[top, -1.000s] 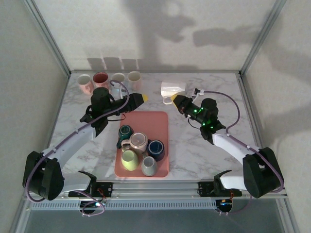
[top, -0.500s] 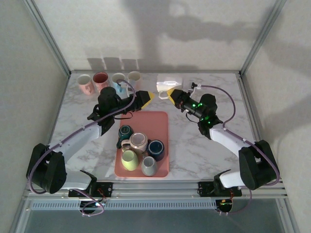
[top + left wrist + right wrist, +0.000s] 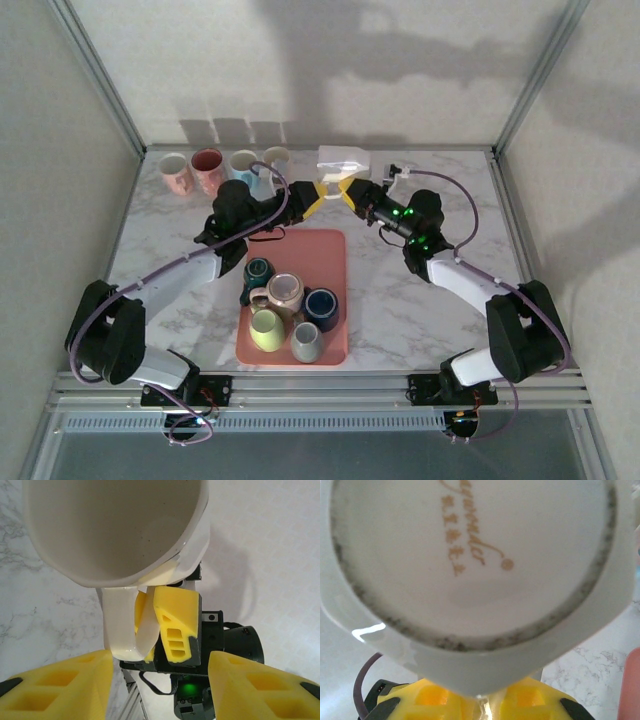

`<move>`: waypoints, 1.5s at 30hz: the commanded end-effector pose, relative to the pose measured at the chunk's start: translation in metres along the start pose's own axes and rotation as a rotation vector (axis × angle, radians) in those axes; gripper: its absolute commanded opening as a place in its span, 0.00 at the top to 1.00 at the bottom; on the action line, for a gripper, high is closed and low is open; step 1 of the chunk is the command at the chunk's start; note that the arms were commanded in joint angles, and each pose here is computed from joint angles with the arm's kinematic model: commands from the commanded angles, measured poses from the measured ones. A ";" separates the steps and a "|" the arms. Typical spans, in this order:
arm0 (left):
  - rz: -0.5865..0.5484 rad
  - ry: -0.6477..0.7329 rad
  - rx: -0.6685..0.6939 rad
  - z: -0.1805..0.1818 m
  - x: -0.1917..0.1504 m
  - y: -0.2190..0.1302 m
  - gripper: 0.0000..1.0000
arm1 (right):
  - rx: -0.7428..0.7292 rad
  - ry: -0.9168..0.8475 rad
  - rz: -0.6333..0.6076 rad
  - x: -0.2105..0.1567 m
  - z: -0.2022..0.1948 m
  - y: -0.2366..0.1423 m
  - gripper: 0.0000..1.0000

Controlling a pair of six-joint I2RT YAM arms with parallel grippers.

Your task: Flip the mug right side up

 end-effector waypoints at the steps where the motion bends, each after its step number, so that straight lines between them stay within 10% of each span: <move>1: -0.038 0.037 -0.072 -0.026 0.012 0.005 0.48 | 0.201 -0.124 0.006 0.002 0.065 0.003 1.00; 23: -0.065 0.012 -0.073 -0.020 0.021 0.015 0.63 | 0.235 -0.122 0.048 -0.009 0.075 0.006 1.00; 41: -0.049 0.042 -0.090 -0.022 0.018 0.015 1.00 | 0.192 -0.153 0.067 -0.013 0.069 0.009 1.00; 45: -0.056 0.062 -0.100 -0.025 0.019 0.015 1.00 | 0.152 -0.177 0.061 -0.013 0.066 0.007 0.82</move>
Point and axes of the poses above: each hand's point on the last joint's axis, 136 mm out from that joint toward the fingers, its own y axis out along the fingers, its own z axis along the line the jaws close on, x = y × z, the point moved 2 cm from there along -y, back along the fingers, and after that the axes turned 1 degree about y, right-handed, at the moved point
